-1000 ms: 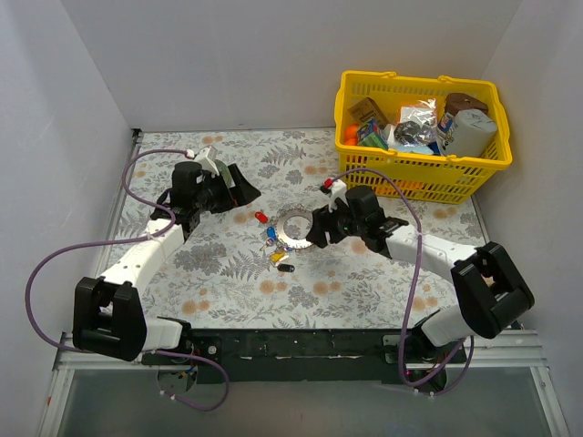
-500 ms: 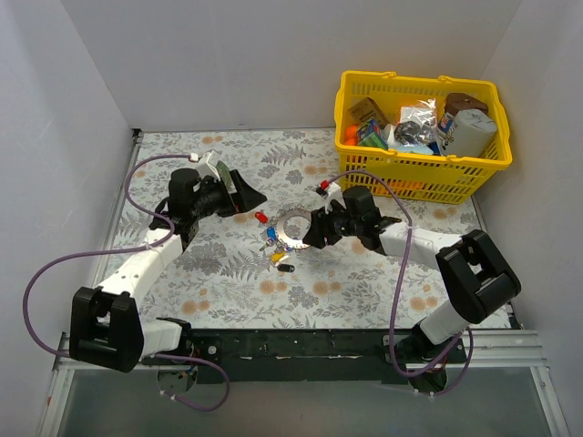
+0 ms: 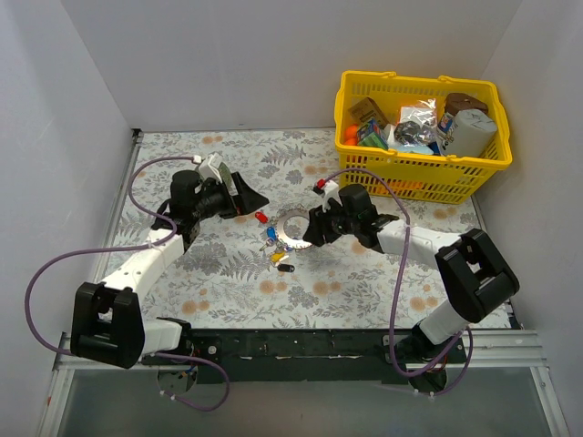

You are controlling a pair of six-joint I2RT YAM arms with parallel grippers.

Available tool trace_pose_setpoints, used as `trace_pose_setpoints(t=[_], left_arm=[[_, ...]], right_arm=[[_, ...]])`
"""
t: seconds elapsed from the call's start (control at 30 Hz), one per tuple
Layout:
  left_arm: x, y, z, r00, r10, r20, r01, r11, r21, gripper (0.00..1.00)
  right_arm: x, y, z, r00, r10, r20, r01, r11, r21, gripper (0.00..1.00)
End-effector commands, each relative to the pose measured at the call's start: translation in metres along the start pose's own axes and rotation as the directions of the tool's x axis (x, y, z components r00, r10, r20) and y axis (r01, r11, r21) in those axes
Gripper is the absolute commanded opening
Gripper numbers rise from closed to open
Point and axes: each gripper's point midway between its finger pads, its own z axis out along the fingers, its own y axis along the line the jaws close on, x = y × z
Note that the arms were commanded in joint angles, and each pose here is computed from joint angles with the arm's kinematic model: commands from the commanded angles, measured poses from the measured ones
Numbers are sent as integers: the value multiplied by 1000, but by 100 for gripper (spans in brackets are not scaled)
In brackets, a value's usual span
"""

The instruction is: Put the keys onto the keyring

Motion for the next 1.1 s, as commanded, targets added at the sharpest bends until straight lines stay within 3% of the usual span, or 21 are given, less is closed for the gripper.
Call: trace_pose_setpoints(t=[0.0, 0.4, 1.07], left_arm=[[7, 5, 4, 999, -25, -27, 25, 1000, 2, 98], [20, 19, 16, 993, -84, -78, 81, 996, -35, 98], [23, 10, 13, 992, -76, -98, 76, 997, -4, 98]], right_arm=[[-15, -7, -10, 998, -58, 21, 57, 996, 68, 55], [1, -26, -15, 994, -103, -31, 107, 975, 194, 54], [37, -33, 27, 976, -79, -203, 125, 966, 226, 45]])
